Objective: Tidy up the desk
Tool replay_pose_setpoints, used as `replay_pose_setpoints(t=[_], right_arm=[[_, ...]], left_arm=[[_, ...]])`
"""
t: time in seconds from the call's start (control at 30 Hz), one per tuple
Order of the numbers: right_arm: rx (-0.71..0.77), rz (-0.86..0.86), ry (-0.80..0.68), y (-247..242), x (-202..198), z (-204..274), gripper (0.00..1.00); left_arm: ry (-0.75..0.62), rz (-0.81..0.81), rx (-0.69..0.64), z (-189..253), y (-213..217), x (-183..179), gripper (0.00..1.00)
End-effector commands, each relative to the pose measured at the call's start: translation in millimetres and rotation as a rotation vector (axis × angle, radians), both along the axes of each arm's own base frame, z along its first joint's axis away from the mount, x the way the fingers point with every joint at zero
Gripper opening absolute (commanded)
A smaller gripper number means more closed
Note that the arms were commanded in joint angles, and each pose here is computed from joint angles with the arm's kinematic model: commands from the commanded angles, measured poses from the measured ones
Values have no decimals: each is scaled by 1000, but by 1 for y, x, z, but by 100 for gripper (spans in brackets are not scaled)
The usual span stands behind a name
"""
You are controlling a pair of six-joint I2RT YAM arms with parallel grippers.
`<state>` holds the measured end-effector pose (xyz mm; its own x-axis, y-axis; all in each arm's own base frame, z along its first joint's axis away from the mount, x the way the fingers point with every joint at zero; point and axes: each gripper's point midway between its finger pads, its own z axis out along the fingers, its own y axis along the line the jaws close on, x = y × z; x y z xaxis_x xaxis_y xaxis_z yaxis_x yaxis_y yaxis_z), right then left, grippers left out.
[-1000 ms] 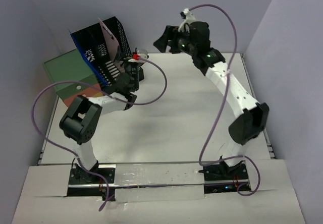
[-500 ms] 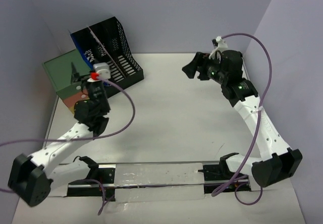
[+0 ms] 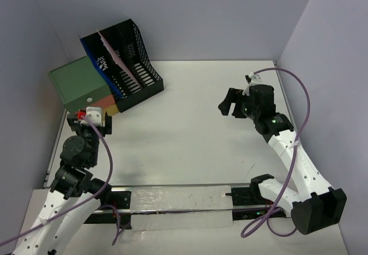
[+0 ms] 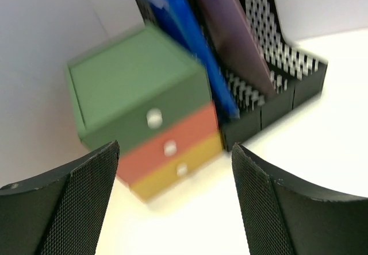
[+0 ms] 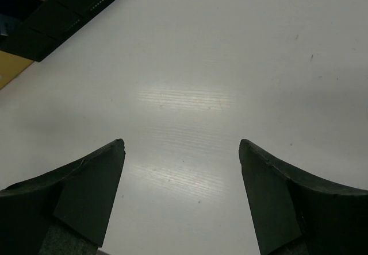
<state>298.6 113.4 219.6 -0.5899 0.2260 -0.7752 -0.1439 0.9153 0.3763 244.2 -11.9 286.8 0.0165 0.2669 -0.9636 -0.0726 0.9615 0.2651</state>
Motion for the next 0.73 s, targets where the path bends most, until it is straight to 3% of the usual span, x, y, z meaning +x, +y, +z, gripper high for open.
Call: replay_pose_setpoints(t=[0.0, 0.13, 0.23, 0.7], right_arm=[[-12, -110, -67, -17, 11, 6, 87], [-15, -241, -57, -33, 20, -2, 87], [-19, -298, -77, -42, 21, -6, 87], [-2, -281, -131, -42, 11, -31, 85]], left_arm=[[187, -56, 38, -73, -1, -13, 85], [285, -179, 160, -120, -12, -19, 82], [316, -203, 158, -139, -12, -24, 82], [283, -77, 155, -142, 23, -29, 86]])
